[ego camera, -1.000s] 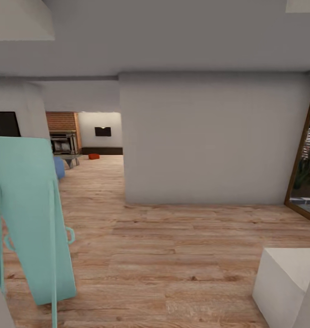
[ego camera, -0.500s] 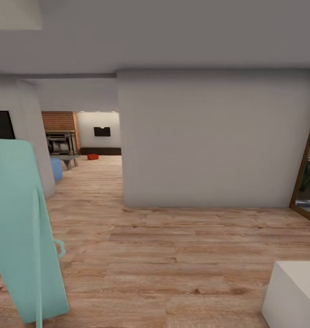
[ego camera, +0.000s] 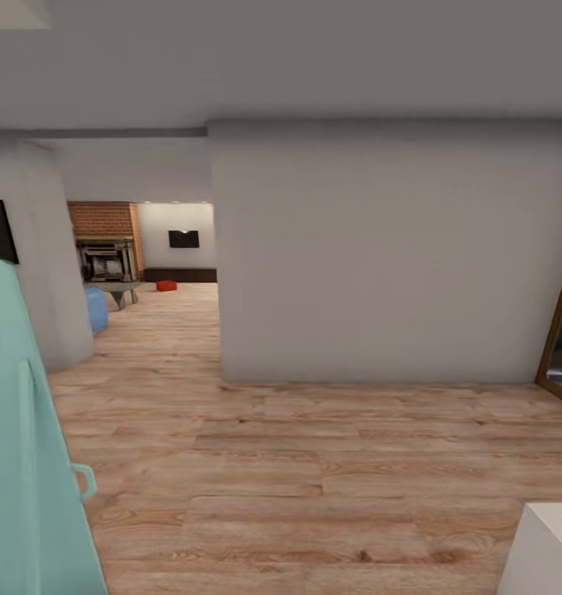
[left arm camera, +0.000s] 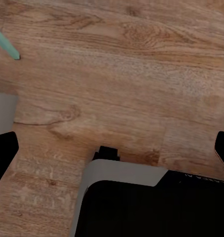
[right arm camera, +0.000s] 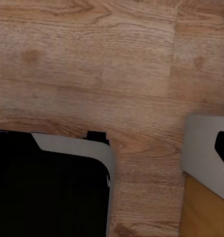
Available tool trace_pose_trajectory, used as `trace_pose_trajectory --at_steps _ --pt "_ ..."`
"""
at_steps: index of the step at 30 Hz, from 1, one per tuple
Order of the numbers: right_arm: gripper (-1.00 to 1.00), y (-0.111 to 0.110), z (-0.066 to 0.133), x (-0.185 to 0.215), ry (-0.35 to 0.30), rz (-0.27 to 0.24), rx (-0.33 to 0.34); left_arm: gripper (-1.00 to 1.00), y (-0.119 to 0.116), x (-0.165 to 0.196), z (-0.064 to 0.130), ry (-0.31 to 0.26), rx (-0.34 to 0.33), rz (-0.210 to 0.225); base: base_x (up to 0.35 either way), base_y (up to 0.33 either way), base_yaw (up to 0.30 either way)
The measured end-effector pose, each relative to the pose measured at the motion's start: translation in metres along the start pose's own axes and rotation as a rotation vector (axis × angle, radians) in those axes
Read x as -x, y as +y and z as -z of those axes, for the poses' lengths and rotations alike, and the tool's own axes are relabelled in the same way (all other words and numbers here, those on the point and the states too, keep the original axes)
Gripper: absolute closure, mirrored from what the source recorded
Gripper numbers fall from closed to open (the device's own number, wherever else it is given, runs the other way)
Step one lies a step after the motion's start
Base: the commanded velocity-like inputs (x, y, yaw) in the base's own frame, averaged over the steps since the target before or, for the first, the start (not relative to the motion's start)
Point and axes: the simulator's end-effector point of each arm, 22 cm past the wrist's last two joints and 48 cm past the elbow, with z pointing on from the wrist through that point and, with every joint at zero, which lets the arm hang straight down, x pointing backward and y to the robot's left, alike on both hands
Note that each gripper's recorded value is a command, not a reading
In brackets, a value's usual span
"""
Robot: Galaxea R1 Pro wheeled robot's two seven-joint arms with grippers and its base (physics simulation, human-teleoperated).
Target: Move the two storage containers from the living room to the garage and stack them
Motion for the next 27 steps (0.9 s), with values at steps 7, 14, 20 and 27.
trace_pose_trajectory --at_steps 7,14,20,27 --pt "-1.0 0.0 0.0 0.0 0.0 0.0 0.0 -1.0 0.0 -0.0001 0.0 0.0 0.0 0.0 0.324 0.0 0.0" --pt "-1.0 -0.0011 0.0 -0.0002 0.001 0.0 -0.002 -1.0 0.0002 0.0001 0.0 0.0 0.001 0.0 0.324 0.0 0.0" --pt "-1.0 -0.0012 0.0 -0.0005 0.002 0.0 -0.002 -1.0 0.0003 0.0001 0.0 -0.001 0.001 0.0 0.324 0.0 0.0" --pt "-1.0 -0.0012 0.0 -0.0011 0.005 0.002 -0.001 -1.0 -0.0001 0.0002 0.0 -0.001 0.0 -0.001 0.324 0.0 0.0"
